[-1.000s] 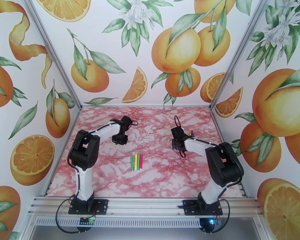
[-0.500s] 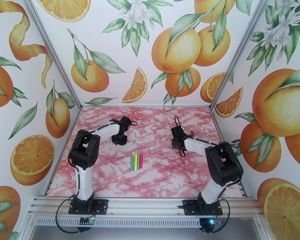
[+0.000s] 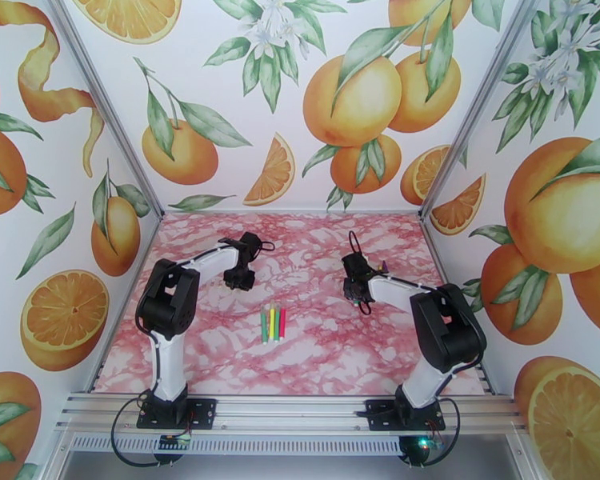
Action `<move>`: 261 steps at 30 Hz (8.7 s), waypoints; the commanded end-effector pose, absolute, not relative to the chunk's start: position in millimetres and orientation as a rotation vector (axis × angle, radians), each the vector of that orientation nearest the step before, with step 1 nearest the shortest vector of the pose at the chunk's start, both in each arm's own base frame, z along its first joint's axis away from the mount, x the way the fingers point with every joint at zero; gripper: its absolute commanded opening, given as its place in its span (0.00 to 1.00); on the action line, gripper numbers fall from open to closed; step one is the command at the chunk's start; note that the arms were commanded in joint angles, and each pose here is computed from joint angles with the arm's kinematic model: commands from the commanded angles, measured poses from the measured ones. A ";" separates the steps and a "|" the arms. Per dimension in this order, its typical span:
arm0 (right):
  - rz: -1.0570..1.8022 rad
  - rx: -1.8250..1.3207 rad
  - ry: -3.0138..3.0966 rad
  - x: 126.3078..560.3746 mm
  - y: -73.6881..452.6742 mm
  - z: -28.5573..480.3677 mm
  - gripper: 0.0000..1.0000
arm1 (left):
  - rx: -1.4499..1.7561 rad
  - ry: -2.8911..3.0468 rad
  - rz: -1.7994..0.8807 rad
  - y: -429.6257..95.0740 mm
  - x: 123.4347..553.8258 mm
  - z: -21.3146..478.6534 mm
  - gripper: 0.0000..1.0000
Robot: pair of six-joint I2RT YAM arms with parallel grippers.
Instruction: Open the pen caps
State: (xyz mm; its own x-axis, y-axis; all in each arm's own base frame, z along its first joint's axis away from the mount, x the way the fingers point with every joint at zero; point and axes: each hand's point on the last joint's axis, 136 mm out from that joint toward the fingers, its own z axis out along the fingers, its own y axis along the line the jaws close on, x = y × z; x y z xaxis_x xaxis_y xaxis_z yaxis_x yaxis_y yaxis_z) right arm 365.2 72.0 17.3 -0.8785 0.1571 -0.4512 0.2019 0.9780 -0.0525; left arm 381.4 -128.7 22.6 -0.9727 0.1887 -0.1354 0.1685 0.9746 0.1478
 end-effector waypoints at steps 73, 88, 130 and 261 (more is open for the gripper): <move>0.465 -0.583 2.670 275.1 330.5 22.5 0.44 | 0.052 2.442 -0.338 -123.3 391.1 144.7 0.70; 0.194 -0.586 2.729 278.9 307.4 8.3 0.37 | 0.045 2.450 -0.341 -124.1 392.9 142.0 0.70; 0.700 -0.419 2.315 328.4 291.9 111.7 0.16 | 0.227 2.230 -1.037 -225.3 401.9 195.0 0.69; 0.797 -0.520 2.071 285.2 275.7 133.3 0.00 | 0.062 2.118 -1.286 -247.9 473.8 221.4 0.00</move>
State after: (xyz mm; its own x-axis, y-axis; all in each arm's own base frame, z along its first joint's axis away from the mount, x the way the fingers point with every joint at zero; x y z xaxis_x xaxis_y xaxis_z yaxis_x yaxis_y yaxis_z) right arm 286.7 280.3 121.6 -0.5993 -0.0888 -0.7956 -0.5992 0.7088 0.3722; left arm 465.0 -239.6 205.0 -0.8147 -0.2675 -0.5146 0.3131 0.5439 -0.7785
